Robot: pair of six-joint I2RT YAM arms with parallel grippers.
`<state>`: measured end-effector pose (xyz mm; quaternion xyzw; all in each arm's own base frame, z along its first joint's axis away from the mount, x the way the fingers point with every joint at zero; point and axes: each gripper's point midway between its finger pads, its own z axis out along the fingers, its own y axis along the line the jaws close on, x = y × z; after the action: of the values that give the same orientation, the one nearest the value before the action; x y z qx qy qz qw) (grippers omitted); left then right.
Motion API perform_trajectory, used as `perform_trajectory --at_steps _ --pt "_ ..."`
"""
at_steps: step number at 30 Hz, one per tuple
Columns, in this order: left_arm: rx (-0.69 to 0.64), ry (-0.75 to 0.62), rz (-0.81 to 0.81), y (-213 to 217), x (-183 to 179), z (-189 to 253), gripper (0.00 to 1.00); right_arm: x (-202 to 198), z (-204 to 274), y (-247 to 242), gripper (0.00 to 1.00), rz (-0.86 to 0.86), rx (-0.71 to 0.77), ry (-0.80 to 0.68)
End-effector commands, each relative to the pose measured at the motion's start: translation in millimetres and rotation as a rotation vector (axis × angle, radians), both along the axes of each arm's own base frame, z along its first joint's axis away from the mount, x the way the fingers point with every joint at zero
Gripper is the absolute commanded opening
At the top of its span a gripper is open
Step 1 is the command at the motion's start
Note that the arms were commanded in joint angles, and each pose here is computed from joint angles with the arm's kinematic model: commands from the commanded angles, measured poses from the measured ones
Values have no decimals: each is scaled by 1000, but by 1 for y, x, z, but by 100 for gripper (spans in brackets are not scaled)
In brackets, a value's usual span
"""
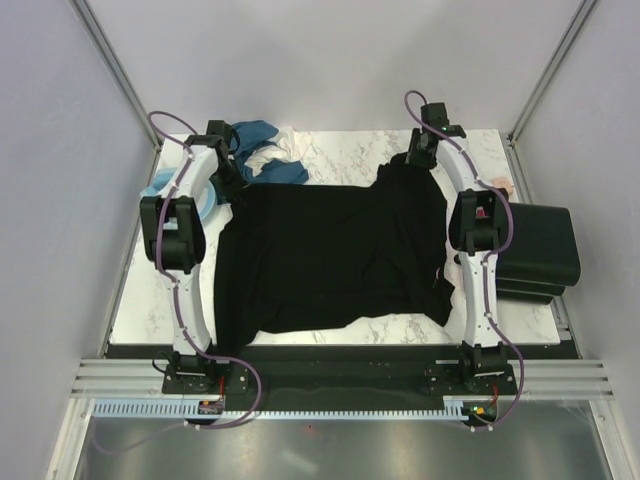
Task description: Fold and stack the t-shirts
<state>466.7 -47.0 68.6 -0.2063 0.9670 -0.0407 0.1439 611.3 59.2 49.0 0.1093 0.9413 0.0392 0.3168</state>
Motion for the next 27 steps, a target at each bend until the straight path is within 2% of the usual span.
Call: perform_trajectory --at_steps 1,2,3,4,5,6,7,8,10,11,12,14,15,17,18,23,24,25,26,27 --pt "19 -163 -59 3 -26 95 21 -8 155 -4 44 45 58 -265" --pt "28 -121 -80 5 -45 86 22 -26 193 -5 42 60 83 -315" --pt "5 -179 -98 2 -63 114 22 -38 202 -11 39 52 106 -322" --pt "-10 -116 -104 1 -89 96 24 -62 172 -10 39 57 118 -237" --pt "-35 -124 -103 -3 -104 99 30 -86 206 -10 39 64 120 -290" --pt "-82 -121 -117 -12 -118 100 31 -102 203 -5 40 66 139 -269" --pt "-105 -111 -108 -15 -144 99 32 -128 173 2 40 84 164 -183" --pt "-125 -106 -113 -19 -156 98 32 -149 188 9 40 102 182 -201" --pt "-136 -107 -126 -24 -179 97 33 -193 158 32 39 152 172 -75" --pt "-132 -113 -140 -24 -183 97 32 -212 165 38 39 171 153 -74" --pt "-123 -109 -153 -24 -186 97 32 -239 147 45 39 185 104 6" --pt "-101 -123 -163 -22 -186 102 32 -270 153 49 41 181 110 19" --pt "-100 -134 -163 -22 -185 105 32 -290 137 47 43 172 112 76" --pt "-113 -173 -154 -25 -180 118 32 -315 145 40 43 123 134 59" --pt "-120 -184 -157 -27 -179 121 32 -333 130 36 43 112 129 97" --pt "-133 -204 -179 -35 -183 129 32 -401 108 3 46 106 15 173" --pt "-133 -214 -189 -37 -185 131 32 -420 95 -1 47 109 2 233" --pt "-132 -208 -193 -38 -187 129 32 -424 96 1 50 109 18 219" --pt "-131 -209 -197 -39 -188 129 32 -427 107 7 59 133 56 164" --pt "-132 -210 -208 -41 -190 129 32 -433 105 7 58 115 68 172"
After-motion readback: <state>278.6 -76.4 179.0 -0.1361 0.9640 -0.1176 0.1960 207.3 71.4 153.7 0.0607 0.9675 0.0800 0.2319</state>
